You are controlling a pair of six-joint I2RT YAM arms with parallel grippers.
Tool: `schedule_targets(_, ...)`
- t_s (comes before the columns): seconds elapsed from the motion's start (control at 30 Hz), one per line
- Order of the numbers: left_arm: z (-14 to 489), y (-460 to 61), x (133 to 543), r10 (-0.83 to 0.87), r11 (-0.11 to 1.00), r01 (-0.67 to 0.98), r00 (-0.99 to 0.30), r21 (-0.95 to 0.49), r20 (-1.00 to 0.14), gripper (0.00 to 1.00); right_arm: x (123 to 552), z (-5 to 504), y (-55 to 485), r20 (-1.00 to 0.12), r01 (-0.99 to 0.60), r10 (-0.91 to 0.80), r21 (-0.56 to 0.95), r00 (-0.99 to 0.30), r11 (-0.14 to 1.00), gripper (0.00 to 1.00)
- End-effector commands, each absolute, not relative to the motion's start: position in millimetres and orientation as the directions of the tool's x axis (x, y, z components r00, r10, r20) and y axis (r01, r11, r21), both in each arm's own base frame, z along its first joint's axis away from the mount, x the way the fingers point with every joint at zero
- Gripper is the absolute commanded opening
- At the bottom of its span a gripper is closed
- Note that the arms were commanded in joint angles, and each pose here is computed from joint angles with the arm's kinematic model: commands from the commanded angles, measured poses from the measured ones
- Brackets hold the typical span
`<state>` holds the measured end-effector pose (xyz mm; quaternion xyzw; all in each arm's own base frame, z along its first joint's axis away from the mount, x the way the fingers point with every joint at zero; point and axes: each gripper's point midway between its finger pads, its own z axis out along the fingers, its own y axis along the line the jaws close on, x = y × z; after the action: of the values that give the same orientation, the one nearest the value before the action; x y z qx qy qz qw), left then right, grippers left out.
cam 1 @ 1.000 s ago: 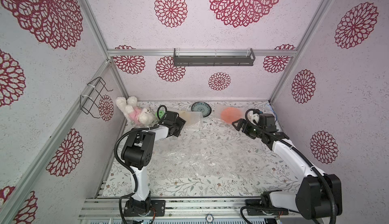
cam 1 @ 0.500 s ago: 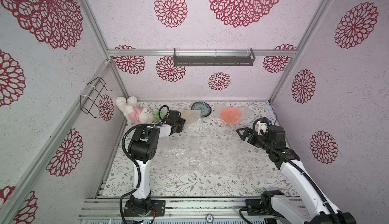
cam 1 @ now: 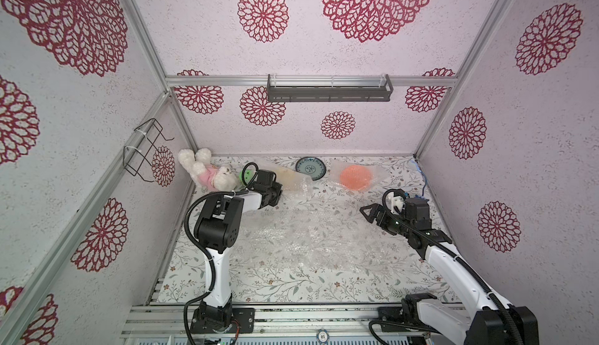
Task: Unpack dinner plates from bubble wrap
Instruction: Pick up the bubble wrap from the center of the board.
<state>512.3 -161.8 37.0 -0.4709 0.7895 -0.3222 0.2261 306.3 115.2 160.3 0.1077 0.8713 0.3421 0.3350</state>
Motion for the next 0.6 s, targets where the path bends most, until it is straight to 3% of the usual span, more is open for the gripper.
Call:
schedule_targets(0.0, 114.1, -169.5, 512.1, -0.856, 0.38, -0.465, -0.504, -0.8, -0.113, 0.0, 316.4, 170.7, 116.8, -0.549, -0.079, 0.418, 0.667, -0.723, 0.74, 0.99)
schedule_targets(0.27, 168.3, -192.5, 451.2, -0.722, 0.542, -0.326, -0.651, -0.774, -0.232, 0.0, 323.4, 152.7, 110.7, -0.529, -0.026, 0.412, 0.637, -0.742, 0.771, 0.99)
schedule_targets(0.57, 165.9, -255.4, 335.5, -0.356, 0.66, -0.079, -0.908, -0.747, -0.219, 0.0, 328.4, 168.0, 88.1, -0.59, 0.018, 0.454, 0.597, -0.667, 0.802, 0.99)
